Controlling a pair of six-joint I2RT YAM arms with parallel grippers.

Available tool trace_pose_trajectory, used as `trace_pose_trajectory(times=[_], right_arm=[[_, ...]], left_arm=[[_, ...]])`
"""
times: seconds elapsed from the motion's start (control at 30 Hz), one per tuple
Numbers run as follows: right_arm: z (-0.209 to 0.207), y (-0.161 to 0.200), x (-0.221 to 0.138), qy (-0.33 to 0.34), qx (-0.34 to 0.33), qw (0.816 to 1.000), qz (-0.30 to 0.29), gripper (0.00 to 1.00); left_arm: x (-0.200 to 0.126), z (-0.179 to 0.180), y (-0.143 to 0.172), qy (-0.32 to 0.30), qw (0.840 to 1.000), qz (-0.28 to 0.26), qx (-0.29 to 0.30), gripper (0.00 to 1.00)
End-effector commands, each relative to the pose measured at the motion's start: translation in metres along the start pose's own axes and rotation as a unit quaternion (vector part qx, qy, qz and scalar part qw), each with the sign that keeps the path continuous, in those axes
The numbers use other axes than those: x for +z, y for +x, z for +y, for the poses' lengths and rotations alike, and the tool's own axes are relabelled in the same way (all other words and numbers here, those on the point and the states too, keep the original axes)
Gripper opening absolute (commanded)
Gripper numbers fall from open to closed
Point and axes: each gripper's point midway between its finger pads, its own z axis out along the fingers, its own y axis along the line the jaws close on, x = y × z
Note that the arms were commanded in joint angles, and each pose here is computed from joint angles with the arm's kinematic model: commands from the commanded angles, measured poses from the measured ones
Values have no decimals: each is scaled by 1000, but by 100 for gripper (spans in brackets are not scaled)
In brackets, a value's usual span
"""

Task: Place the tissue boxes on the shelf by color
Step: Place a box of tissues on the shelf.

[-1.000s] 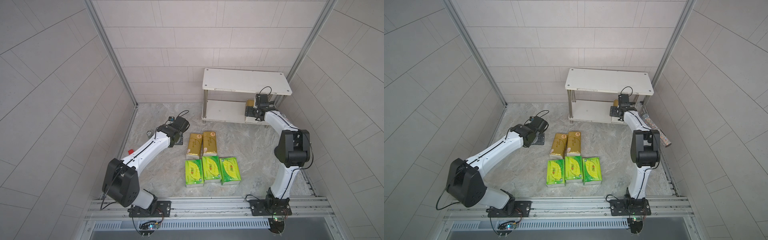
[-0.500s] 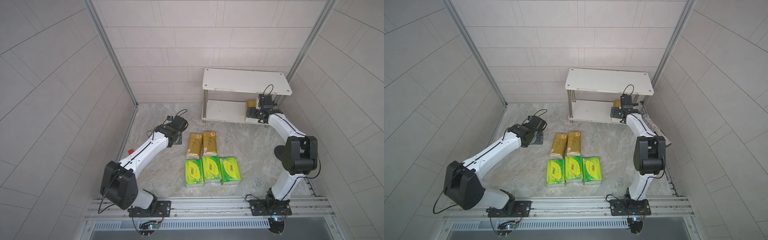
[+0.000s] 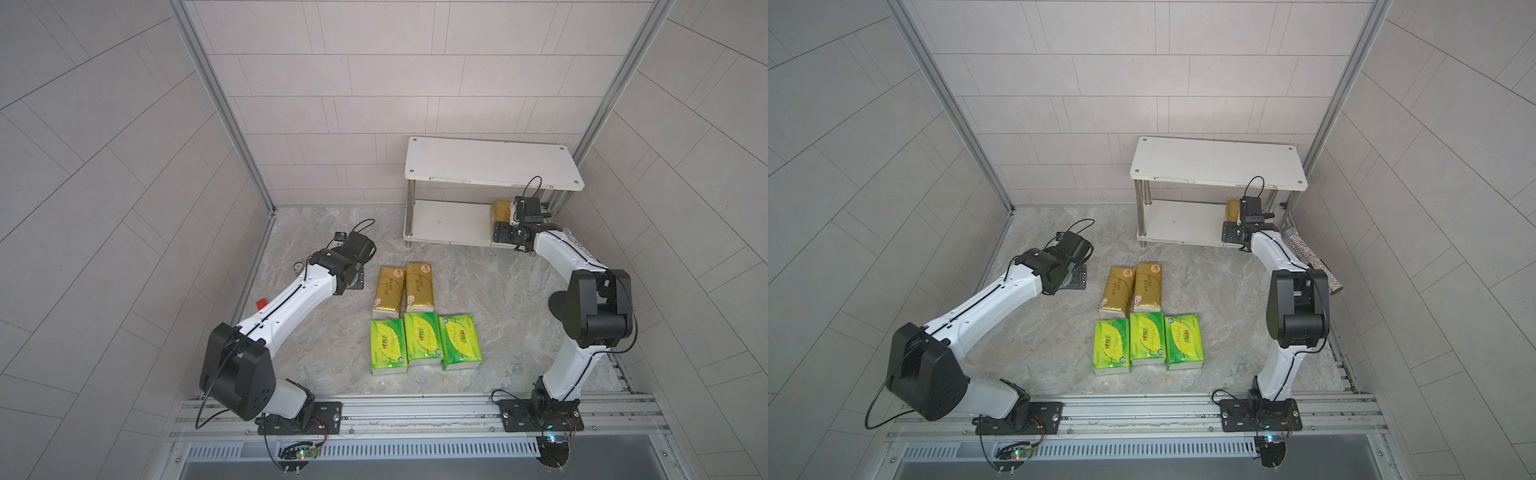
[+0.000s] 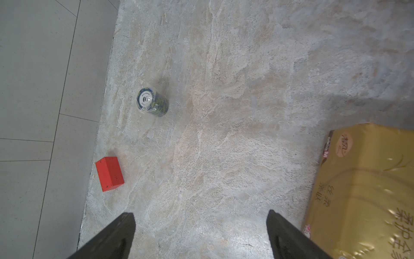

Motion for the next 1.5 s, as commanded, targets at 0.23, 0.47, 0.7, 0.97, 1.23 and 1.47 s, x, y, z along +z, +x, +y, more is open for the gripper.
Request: trace_pose_trajectory(times=[0.23,0.47,0.7,0.97,1.23,1.47], right_arm=[[-26,-4,9,14,27,1000,-6,76],[-43,-19,13,11,26,999,-17,75],[-49,-21,19,13,1,1000,-6,76],[-51,-16,23,6,-14,1000,4,76],[-51,-9,16,3,-12,1000,14,77],[-50,-9,10,2,5,1000,14,76]], left_arm=[[-10,9,-11,-7,1000,-15,-5,100],[-10,9,-11,-8,1000,-14,-5,100],[-9,10,-11,-11,1000,-14,-5,100],[-8,11,-10,-16,1000,-12,-5,100],[-8,10,-12,-14,1000,-13,-5,100],[-7,8,-13,-12,1000,-12,-3,100]])
